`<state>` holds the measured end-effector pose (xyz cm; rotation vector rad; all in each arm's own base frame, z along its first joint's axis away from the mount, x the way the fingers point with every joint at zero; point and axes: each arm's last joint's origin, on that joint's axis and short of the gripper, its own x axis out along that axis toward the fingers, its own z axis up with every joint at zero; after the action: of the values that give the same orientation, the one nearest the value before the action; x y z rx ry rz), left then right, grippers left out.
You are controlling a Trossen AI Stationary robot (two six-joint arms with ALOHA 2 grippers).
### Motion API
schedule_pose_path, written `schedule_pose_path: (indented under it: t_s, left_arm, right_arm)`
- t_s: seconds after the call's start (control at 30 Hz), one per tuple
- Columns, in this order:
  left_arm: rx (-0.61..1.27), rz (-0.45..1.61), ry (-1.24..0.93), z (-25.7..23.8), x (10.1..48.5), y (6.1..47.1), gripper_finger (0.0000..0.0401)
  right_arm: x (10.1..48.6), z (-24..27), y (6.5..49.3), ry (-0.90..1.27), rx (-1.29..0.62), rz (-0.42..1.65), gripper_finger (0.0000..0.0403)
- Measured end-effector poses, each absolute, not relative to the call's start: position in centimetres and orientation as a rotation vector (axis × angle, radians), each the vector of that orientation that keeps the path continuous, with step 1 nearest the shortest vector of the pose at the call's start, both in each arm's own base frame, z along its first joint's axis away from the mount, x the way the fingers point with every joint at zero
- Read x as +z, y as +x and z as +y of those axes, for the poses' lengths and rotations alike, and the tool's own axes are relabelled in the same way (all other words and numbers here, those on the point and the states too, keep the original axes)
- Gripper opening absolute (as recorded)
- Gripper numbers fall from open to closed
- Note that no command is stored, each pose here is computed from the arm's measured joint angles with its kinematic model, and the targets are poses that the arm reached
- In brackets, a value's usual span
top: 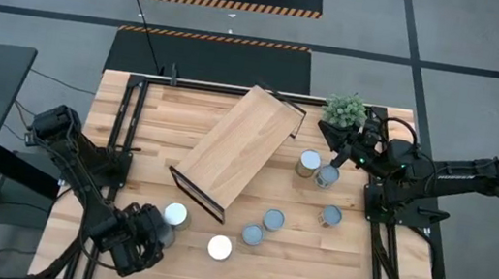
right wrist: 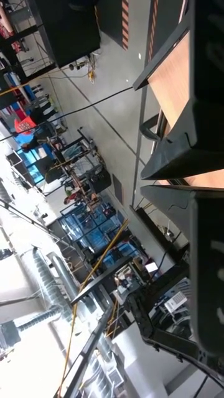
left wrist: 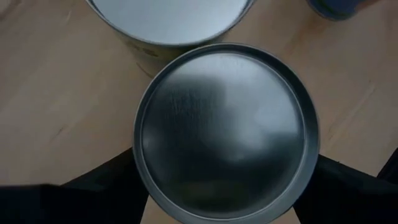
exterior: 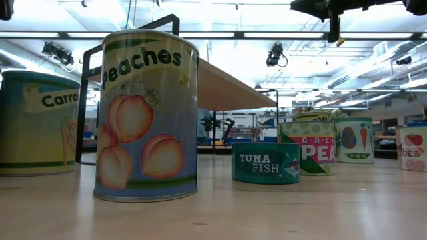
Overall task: Pick and place cans onto a shelf
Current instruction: Put the canned peas on the shelf
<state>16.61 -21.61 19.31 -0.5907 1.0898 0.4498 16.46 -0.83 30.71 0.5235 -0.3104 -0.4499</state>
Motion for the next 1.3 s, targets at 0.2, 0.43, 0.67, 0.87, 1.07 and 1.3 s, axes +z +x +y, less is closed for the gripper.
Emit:
schedule_pose_path:
  t_s: [0.2,0.43,0.67,0.87,1.07,1.3]
  left_arm:
    - [0.384,1.085,-0.609,-21.8,20.5,15.6,0.0313]
    - [0.237,1.033,-0.686,-20.7,24.0,15.0,0.0313]
    - [0.064,0.895,-0.799,-18.1,28.5,14.8,0.0313]
    - [-0.011,0.713,-0.878,-14.4,32.0,15.3,0.0313]
    - [-0.027,0.567,-0.894,-10.4,34.0,16.8,0.0313]
    - [-0.061,0.517,-0.795,-7.2,35.6,18.6,0.0313]
  right_arm:
    - [30.7,-0.8,16.5,0.523,-0.45,-0.307,0.0032]
    - [30.7,-0.8,16.5,0.522,-0.443,-0.306,0.0032]
    - [30.7,-0.8,16.5,0.521,-0.432,-0.303,0.0032]
    - [30.7,-0.8,16.5,0.522,-0.432,-0.303,0.0032]
    - [30.7,-0.8,16.5,0.525,-0.432,-0.304,0.0032]
    - [30.7,-0.8,16.5,0.525,-0.432,-0.304,0.0032]
